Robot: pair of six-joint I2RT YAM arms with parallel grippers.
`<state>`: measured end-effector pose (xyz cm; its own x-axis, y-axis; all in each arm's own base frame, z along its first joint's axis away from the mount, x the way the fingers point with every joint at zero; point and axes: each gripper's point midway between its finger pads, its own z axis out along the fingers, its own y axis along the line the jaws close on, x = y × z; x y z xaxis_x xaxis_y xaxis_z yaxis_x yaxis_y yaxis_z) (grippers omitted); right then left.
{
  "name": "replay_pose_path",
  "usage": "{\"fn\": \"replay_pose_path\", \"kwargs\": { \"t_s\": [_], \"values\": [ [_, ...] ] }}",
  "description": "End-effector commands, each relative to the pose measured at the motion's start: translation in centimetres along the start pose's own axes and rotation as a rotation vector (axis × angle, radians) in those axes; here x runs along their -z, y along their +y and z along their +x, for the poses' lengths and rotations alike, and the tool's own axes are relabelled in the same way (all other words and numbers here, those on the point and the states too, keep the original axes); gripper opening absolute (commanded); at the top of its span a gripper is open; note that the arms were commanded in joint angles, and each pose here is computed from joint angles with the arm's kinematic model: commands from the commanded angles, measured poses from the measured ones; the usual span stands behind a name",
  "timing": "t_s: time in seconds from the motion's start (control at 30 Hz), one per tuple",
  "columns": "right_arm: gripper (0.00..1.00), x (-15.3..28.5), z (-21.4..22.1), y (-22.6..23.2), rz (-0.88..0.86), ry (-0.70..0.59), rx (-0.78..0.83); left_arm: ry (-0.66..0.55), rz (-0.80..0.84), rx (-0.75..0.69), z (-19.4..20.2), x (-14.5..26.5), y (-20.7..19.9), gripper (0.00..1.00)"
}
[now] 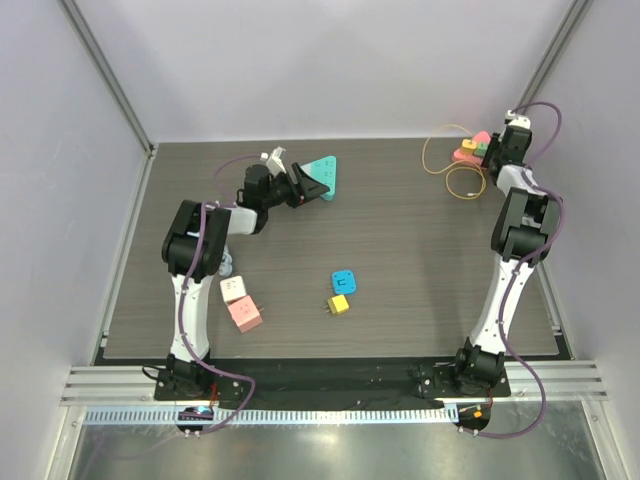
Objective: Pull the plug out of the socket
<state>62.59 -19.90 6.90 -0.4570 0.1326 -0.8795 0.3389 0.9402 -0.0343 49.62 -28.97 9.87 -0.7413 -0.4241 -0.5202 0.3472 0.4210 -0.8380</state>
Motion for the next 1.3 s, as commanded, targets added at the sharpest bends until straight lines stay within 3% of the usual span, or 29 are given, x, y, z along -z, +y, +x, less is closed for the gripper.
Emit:
{"fn": "replay_pose_path", "kwargs": {
  "t_s": [0.0,0.57,1.27],
  "values": [
    [0.24,1.3,-0.6,2.3,-0.005,-0.004,0.009,-0.011,0.038,-0.025,-1.1,-0.1,-0.8,0.69],
    [0.20,6.9,0.3,3.6,0.055,0.047,-0.092,-0.030,0.051,-0.002,-1.5,0.8,-0.5,0.69],
    [0.21,20.4,9.2,7.8,0.049,0.185,-0.211,-0.027,0.084,-0.002,-0.9,1.2,-1.3,0.67]
  ]
}}
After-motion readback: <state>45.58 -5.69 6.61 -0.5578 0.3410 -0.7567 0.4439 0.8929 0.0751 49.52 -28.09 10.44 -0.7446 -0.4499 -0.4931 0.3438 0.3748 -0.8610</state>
